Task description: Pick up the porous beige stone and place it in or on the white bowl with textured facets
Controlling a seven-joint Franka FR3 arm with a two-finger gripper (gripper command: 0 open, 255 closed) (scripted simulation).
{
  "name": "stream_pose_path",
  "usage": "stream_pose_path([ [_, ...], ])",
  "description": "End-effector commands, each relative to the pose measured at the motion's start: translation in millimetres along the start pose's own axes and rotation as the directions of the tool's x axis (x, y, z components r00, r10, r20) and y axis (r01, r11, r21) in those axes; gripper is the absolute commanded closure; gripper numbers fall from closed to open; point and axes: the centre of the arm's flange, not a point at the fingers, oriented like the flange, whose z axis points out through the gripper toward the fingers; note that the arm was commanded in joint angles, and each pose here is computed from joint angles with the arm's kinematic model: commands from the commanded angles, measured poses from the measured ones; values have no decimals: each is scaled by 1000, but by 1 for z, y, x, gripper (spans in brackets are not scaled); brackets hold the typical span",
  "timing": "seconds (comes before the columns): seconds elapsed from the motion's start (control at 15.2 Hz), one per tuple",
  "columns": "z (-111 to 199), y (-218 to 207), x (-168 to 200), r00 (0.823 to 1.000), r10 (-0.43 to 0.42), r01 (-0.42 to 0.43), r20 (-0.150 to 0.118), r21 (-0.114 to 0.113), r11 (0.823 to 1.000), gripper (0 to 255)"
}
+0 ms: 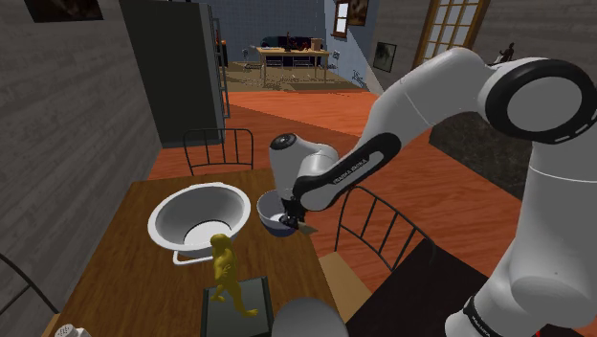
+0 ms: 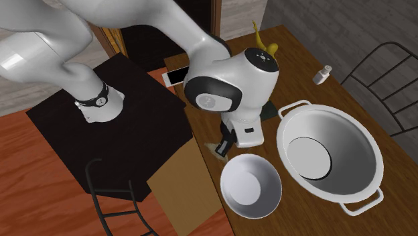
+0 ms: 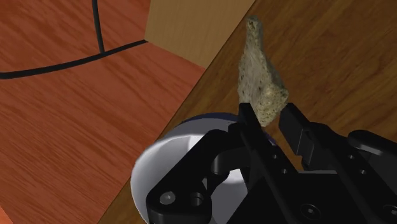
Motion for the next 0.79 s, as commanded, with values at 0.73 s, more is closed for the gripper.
stream_pose_path([
  [0.73,-64,15,-1,1000,0,0,0,0,1000,255],
])
